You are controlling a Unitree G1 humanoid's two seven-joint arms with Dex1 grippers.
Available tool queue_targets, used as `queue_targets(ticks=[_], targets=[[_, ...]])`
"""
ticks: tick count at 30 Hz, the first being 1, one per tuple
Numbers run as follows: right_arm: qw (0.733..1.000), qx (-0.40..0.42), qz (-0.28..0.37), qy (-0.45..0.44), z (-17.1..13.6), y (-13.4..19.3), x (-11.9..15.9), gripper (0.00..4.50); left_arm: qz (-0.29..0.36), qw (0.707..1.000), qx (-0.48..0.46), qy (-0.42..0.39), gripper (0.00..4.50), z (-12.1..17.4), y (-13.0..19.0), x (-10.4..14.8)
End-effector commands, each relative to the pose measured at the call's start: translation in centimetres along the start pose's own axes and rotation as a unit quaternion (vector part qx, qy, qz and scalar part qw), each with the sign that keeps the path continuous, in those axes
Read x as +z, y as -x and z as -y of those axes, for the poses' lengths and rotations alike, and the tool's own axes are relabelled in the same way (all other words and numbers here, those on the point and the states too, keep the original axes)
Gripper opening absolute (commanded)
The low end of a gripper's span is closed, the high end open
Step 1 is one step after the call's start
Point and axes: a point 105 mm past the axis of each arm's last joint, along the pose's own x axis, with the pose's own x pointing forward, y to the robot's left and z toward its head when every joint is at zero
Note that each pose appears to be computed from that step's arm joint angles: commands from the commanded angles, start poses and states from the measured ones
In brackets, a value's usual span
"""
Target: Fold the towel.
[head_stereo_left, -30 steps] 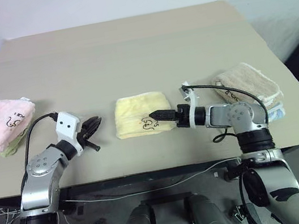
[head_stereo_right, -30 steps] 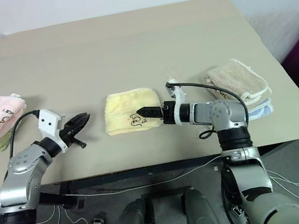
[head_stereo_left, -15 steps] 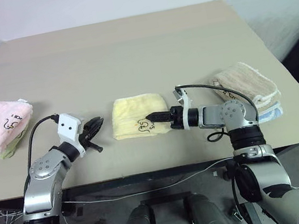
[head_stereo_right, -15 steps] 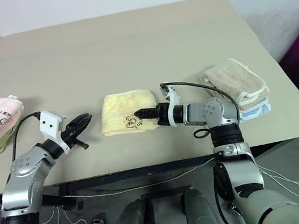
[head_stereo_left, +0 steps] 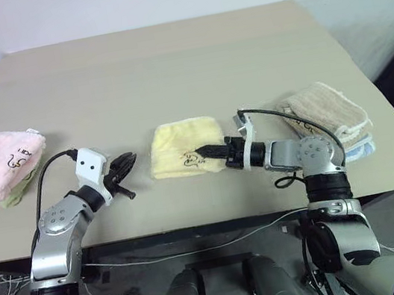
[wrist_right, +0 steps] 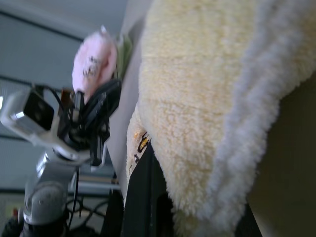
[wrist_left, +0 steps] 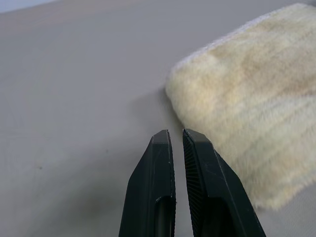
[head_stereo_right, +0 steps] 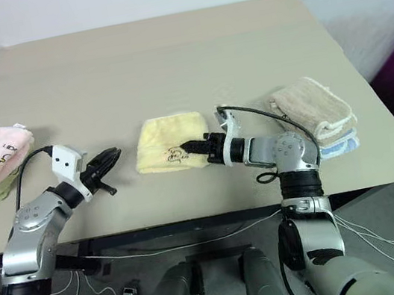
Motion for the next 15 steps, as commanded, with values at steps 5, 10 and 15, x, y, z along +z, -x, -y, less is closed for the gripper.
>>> queue_targets(ticks=[5, 10, 15], targets=[[0.963, -0.055, 0.253, 0.074, -3.2, 10.3, 10.8, 0.02, 0.013, 0.999, -0.033, -0.002, 0.4, 1.2, -1.1, 0.6], [0.92, -0.128, 0.366, 0.054, -3.1, 16.6, 13.4, 0.02, 0.02, 0.998, -0.063, 0.0, 0.4, 1.9, -2.8, 0.9], [0.883, -0.215, 0.417, 0.003, -0.8, 20.8, 11.2, 0.02, 0.021, 0.995, -0.095, 0.004, 0.4, 3.0, -4.3, 0.7]])
